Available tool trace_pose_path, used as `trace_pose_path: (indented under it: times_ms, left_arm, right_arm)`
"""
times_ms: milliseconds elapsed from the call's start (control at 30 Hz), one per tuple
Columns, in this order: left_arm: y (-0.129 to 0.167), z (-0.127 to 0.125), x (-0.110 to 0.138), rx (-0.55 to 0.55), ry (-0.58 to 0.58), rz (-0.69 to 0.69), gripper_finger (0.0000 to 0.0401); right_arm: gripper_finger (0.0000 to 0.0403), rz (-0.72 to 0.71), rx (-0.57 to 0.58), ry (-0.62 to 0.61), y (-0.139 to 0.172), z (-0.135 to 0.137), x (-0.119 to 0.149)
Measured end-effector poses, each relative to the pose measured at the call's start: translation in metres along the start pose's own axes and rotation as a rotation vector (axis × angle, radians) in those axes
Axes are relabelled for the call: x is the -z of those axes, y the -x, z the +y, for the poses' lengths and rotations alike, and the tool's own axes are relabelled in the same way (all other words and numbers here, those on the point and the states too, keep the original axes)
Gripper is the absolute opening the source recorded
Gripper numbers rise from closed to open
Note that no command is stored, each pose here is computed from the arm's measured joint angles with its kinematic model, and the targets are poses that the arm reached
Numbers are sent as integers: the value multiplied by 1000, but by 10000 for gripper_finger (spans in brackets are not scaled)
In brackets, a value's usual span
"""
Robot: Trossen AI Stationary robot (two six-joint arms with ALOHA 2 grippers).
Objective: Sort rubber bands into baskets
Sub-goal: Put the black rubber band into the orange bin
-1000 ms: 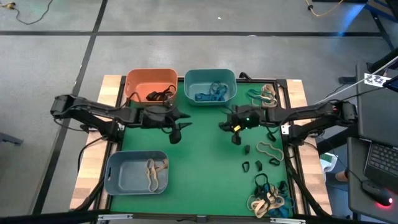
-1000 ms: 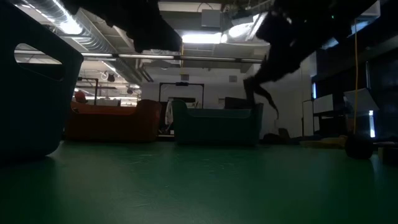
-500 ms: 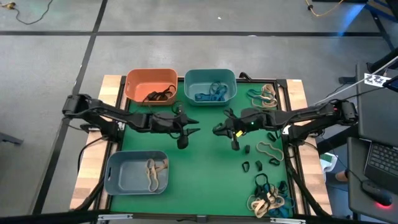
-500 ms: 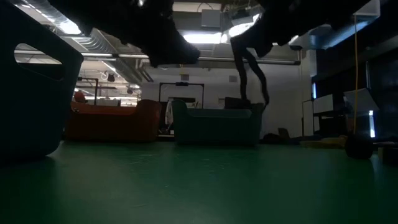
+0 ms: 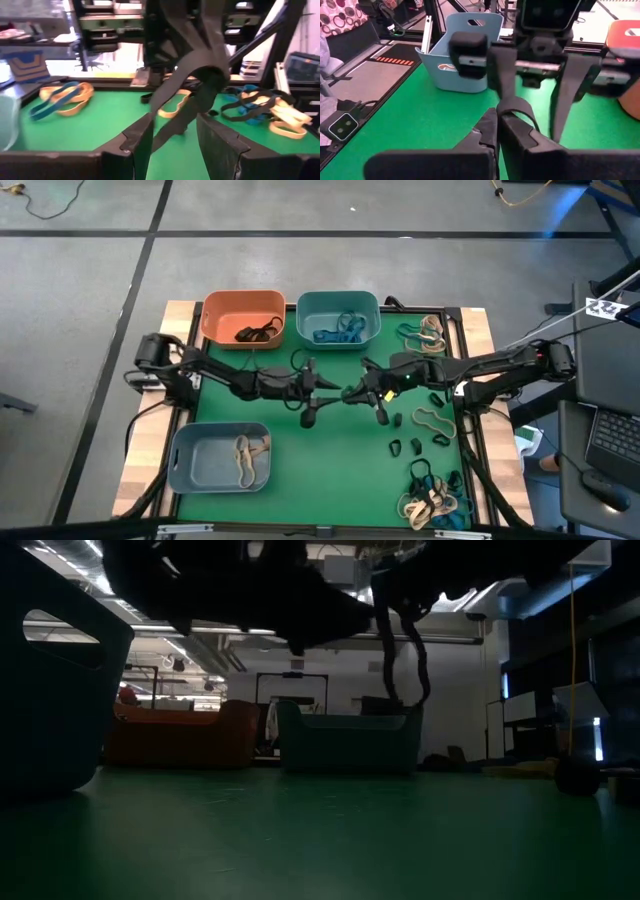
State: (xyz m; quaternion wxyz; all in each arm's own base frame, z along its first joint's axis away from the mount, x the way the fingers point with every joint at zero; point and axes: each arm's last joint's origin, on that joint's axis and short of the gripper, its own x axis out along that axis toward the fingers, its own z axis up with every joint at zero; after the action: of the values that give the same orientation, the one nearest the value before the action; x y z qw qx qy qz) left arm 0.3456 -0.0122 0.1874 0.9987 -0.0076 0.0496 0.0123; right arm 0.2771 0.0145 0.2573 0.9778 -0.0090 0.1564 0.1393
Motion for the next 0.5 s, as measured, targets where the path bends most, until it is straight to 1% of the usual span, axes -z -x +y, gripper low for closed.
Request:
trace_pose_path:
  times_ms: [233,333,400,500]
  left_arm:
    - [-26,-3,4,24,3,5,148]
    - [-28,-4,2,59,0,4,148]
    - [-29,-4,0,62,-1,3,148]
    - [-29,-4,0,63,8,-1,148]
  right_arm:
    - [17,-17,2,4,0,0,-2]
    - [17,-15,16,5,0,-1,-2]
    - [17,-13,32,6,0,-1,-1]
    - [17,-11,90,13,0,-3,-1]
